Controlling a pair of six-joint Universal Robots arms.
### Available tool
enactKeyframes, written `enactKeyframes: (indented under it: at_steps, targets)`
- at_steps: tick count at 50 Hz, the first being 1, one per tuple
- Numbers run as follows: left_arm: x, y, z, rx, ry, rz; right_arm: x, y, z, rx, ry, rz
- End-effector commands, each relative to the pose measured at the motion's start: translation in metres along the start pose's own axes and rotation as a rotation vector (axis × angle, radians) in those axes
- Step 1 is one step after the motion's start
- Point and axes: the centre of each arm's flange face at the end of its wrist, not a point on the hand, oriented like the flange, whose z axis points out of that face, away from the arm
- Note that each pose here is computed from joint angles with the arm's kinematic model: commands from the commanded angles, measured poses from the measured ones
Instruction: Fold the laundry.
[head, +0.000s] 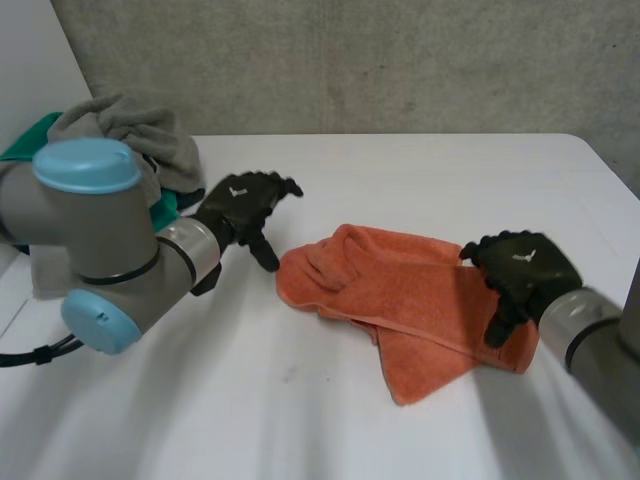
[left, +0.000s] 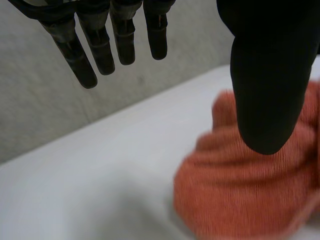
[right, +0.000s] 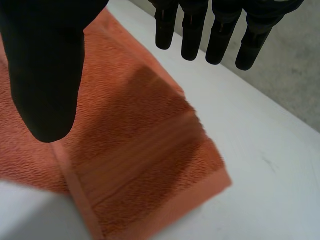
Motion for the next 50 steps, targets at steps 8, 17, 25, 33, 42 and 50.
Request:
enactKeyframes:
  at_steps: [8, 17, 25, 33, 42, 50]
  targets:
    - [-0.004, 0.043, 0.050, -0.027, 0.090, 0.227, -0.032, 0.034, 0.029, 0.062, -0.041, -0.026]
    - [0.023, 0.035, 0.053, 0.003, 0.122, 0.242, -0.020, 0.022, 0.047, 0.124, 0.033, -0.021]
    - [0.017, -0.060, 0.021, 0.189, -0.044, 0.241, 0.009, -0.064, 0.010, 0.376, 0.133, -0.074]
    - [0.017, -0.126, -0.029, 0.346, -0.068, 0.143, 0.017, -0.100, -0.018, 0.311, 0.058, -0.081]
    - [0.022, -0.023, -0.011, 0.052, -0.019, 0.072, 0.012, -0.118, -0.030, 0.337, 0.007, -0.058]
    - [0.021, 0.027, 0.012, -0.022, -0.027, 0.027, 0.016, -0.170, -0.078, 0.552, -0.019, 0.076]
